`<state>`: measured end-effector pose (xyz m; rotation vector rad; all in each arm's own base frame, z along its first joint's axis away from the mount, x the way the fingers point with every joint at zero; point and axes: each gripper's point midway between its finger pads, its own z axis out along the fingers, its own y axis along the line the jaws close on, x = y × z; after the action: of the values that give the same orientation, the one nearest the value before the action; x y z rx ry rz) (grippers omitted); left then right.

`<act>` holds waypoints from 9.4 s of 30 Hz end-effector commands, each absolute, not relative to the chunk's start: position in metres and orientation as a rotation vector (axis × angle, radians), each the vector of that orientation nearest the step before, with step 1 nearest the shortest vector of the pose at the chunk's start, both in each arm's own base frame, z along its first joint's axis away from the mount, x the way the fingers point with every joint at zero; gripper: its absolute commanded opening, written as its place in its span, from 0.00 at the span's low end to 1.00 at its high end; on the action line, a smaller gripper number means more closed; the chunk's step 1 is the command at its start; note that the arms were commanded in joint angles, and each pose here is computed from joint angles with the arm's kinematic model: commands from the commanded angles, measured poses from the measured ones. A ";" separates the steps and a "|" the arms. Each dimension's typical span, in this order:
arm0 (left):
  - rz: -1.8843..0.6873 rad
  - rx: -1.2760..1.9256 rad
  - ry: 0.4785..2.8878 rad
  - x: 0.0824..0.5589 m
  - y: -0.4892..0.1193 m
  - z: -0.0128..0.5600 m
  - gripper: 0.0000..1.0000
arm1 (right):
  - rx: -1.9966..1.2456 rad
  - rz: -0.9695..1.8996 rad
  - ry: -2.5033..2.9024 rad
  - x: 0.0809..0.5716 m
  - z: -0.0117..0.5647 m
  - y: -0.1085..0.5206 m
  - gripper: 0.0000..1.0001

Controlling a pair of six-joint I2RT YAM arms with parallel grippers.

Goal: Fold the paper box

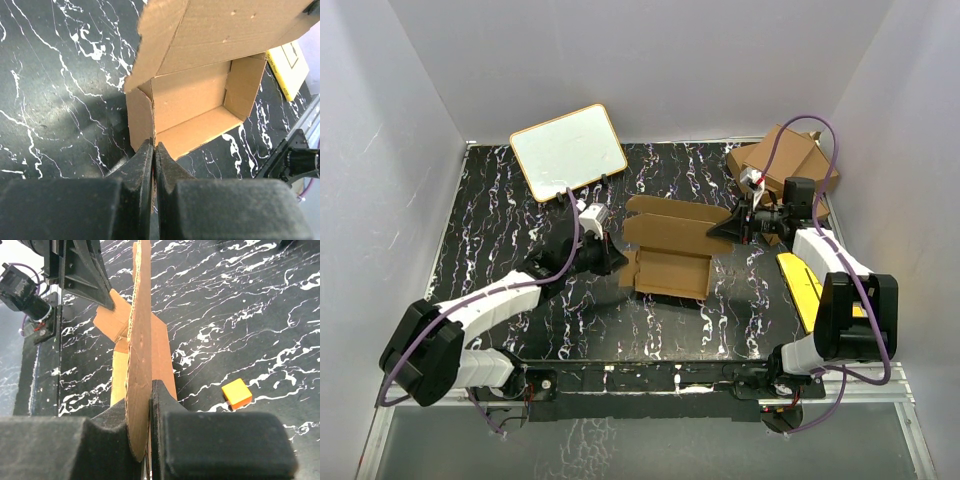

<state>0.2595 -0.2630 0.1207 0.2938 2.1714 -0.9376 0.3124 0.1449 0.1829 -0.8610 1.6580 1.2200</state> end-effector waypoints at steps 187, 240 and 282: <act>-0.770 0.457 1.517 0.287 -0.321 0.081 0.44 | -1.333 0.842 1.370 0.275 0.173 0.119 0.08; -0.757 0.533 1.359 0.309 -0.354 0.101 0.45 | -1.310 0.899 1.392 0.275 0.167 0.121 0.08; -0.753 0.412 1.348 0.332 -0.357 0.114 0.47 | -1.152 0.989 1.584 0.304 0.166 0.117 0.08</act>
<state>0.3198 -0.3528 0.0581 0.5162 1.5434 -0.6994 0.2925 0.1161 0.1542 -1.1490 1.6127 1.0011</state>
